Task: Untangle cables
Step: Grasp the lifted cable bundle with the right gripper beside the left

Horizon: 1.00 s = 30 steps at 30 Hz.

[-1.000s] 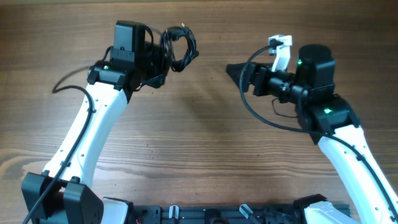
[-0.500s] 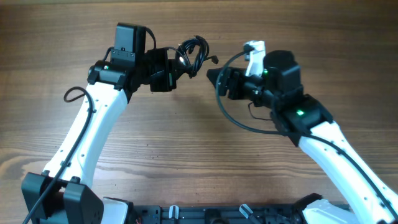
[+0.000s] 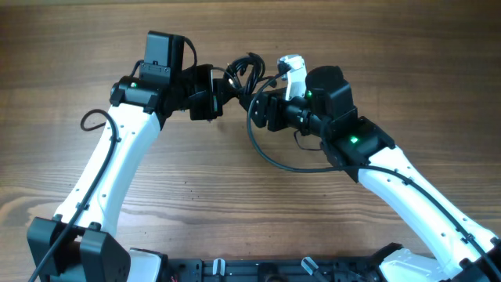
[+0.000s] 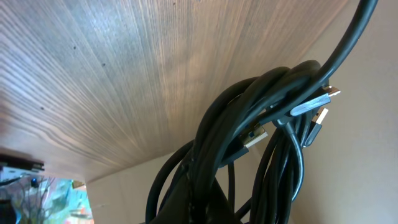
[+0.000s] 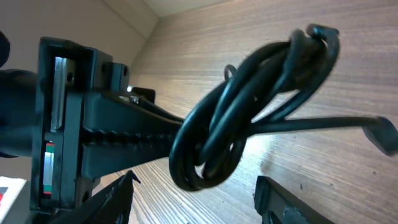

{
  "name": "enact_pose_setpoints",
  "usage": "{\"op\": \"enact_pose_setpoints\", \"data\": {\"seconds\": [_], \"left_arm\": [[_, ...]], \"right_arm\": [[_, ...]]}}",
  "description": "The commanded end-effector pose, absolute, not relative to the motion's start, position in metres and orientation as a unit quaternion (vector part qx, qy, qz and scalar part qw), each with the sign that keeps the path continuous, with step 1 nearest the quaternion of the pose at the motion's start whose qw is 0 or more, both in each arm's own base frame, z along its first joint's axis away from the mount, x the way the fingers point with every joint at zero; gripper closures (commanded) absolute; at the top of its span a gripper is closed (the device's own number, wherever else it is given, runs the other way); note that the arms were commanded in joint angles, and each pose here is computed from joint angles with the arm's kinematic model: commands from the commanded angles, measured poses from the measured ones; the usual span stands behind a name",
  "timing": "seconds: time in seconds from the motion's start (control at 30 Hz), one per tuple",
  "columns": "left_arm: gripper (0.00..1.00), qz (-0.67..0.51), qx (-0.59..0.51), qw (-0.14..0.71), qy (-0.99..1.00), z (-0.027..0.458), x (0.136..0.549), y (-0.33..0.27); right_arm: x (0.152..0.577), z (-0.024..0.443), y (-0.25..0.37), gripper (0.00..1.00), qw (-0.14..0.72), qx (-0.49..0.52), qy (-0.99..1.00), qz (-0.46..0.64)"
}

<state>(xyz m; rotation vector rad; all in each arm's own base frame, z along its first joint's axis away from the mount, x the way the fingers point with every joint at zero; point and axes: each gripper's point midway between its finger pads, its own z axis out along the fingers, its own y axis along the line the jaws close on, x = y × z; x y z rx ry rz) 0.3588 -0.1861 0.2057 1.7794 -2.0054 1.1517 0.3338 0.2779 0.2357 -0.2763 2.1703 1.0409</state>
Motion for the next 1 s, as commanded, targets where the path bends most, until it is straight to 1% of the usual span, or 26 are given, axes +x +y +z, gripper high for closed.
{"op": "enact_pose_setpoints", "data": {"seconds": [0.0, 0.23, 0.27, 0.47, 0.6, 0.67, 0.7, 0.73, 0.8, 0.9, 0.93, 0.97], "left_arm": [[0.96, 0.411, 0.588, 0.14, -0.682, 0.217, 0.353, -0.196], [0.96, 0.407, 0.588, 0.155, -0.682, 0.217, 0.348, -0.198], [0.96, 0.406, 0.588, 0.155, -0.682, 0.217, 0.348, -0.198], [0.96, 0.407, 0.583, 0.171, -0.682, 0.218, 0.343, -0.201], [0.96, 0.411, 0.579, 0.179, -0.681, 0.22, 0.341, -0.203], [0.96, 0.411, 0.578, 0.179, -0.681, 0.22, 0.341, -0.204], [0.96, 0.411, 0.579, 0.179, -0.681, 0.22, 0.341, -0.204], [0.96, 0.41, 0.579, 0.178, -0.681, 0.22, 0.341, -0.203], [0.96, 0.405, 0.585, 0.165, -0.683, 0.217, 0.344, -0.2], [0.96, 0.388, 0.605, 0.129, -0.683, 0.208, 0.351, -0.189], [0.96, 0.382, 0.611, 0.115, -0.683, 0.206, 0.354, -0.185], [0.96, 0.375, 0.618, 0.1, -0.684, 0.202, 0.357, -0.18]], "right_arm": [[0.34, 0.233, 0.285, 0.39, 0.355, -0.124, 0.836, 0.401], [0.344, 0.219, 0.288, 0.58, 0.343, -0.12, 0.843, 0.396], [0.344, 0.22, 0.288, 0.6, 0.344, -0.12, 0.842, 0.397], [0.349, 0.23, 0.291, 0.62, 0.364, -0.125, 0.829, 0.405], [0.352, 0.226, 0.29, 0.68, 0.364, -0.122, 0.833, 0.399], [0.352, 0.223, 0.291, 0.74, 0.361, -0.121, 0.835, 0.398], [0.352, 0.222, 0.29, 0.78, 0.359, -0.121, 0.836, 0.397], [0.352, 0.222, 0.29, 0.8, 0.358, -0.121, 0.836, 0.397], [0.351, 0.22, 0.29, 0.83, 0.356, -0.12, 0.838, 0.396], [0.349, 0.215, 0.286, 0.93, 0.345, -0.115, 0.846, 0.391], [0.347, 0.214, 0.285, 0.96, 0.341, -0.114, 0.848, 0.389], [0.345, 0.213, 0.284, 0.96, 0.337, -0.113, 0.851, 0.387]]}}
